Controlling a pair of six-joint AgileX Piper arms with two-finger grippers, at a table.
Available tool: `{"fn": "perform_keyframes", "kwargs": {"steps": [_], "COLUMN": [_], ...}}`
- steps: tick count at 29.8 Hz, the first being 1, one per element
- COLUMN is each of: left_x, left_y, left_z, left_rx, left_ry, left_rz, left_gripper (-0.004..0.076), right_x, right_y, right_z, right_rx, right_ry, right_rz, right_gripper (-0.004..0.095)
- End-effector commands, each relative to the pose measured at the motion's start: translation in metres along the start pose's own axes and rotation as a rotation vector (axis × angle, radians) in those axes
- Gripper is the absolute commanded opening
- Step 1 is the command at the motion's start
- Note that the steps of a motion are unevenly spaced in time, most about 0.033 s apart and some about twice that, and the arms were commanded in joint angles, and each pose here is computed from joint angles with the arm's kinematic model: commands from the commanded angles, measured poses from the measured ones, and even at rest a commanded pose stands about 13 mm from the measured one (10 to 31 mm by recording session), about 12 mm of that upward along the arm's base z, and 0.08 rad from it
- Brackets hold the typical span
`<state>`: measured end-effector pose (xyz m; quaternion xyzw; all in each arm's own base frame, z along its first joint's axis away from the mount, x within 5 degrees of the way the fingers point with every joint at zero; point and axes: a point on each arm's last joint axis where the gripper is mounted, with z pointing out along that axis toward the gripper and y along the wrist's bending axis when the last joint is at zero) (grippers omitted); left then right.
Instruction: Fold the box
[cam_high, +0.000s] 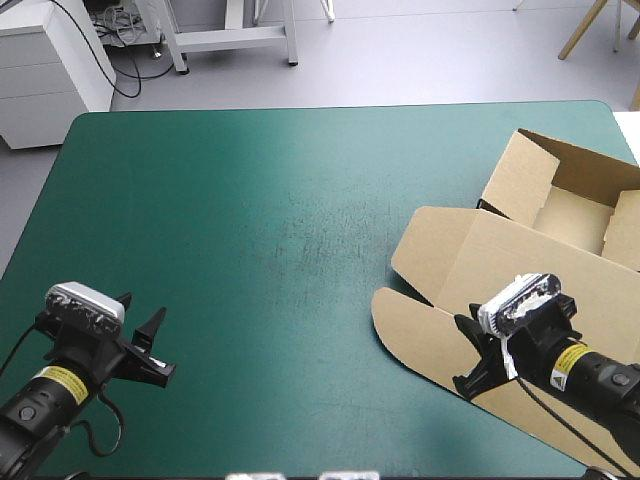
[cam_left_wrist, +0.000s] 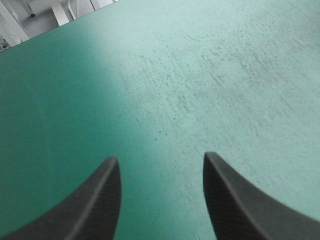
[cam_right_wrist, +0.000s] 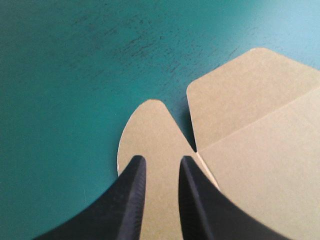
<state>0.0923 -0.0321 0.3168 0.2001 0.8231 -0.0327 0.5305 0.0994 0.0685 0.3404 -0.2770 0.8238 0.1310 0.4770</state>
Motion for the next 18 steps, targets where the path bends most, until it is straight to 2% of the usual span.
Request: {"fn": "perform_keyframes", "kwargs": {"steps": [1, 12, 18], "left_x": [-0.001, 0.038, 0.041], "left_y": [-0.001, -0.006, -0.008], "left_z": [-0.009, 0.001, 0.003], "left_rx": [0.016, 0.028, 0.039], "left_ry": [-0.115, -0.050, -0.040], "left_rz": [-0.002, 0.007, -0.007], "left_gripper": [0.0356, 0.0356, 0.0356], "right_x": [-0.002, 0.004, 0.005], "right_y": [0.000, 0.001, 0.001], "right_z": [-0.002, 0.002, 0.002], "right_rx": [-0.002, -0.002, -0.003], "right_ry": [-0.089, -0.083, -0.070], "right_rz": [0.019, 0.018, 0.020], "right_gripper": [0.0165, 0.0039, -0.0019]}}
